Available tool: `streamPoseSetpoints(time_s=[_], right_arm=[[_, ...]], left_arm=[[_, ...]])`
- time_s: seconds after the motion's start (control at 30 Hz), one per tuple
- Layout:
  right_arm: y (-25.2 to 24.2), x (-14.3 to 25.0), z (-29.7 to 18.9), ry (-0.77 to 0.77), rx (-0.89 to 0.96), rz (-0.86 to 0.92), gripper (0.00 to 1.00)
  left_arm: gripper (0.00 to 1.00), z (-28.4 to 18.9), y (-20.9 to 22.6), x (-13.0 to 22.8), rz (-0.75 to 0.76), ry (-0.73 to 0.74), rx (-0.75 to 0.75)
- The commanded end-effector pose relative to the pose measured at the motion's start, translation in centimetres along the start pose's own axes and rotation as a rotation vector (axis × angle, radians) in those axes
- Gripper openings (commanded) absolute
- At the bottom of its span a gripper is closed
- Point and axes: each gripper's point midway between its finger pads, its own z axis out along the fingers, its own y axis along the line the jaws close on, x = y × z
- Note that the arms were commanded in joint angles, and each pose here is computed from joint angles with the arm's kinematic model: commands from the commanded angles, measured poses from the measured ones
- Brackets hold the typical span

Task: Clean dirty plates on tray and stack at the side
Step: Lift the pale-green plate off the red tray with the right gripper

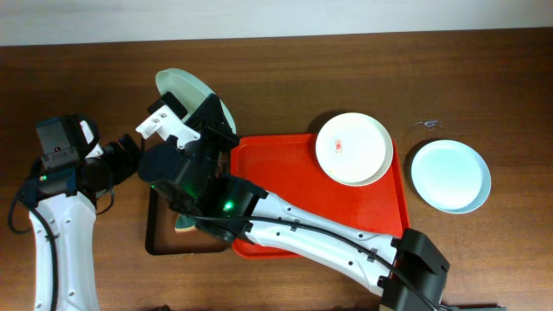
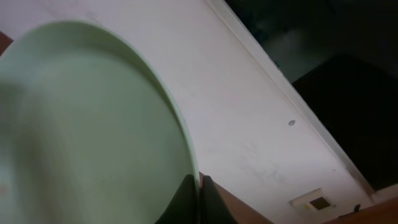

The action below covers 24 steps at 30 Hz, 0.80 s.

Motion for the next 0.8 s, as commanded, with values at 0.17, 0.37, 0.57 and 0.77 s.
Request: streamPoseSetpoints(time_s=[0.17,0.37,0.57,0.77], right_arm=[[-2.2,-1.2,-0.9,-0.012,0.03,0.031,0.04],[-2.3,-1.4,-1.0,-0.017,0.032,0.045,0.04],[-2.3,-1.4,-1.0,-0.017,0.032,0.044,0.04],[-3.7,0.7,0.6,0.046,0.1,0.267,0.04]], left_arm=[[0.99,-0.7,-0.4,-0.7,-0.008,-0.023,0.018],[0.99,-0.7,-0.4,-0.7,-0.008,-0.023,0.018],[0.99,-0.7,-0.4,-0.7,-0.008,-0.023,0.018],[0.99,-0.7,-0.4,-0.7,-0.008,-0.023,0.018]])
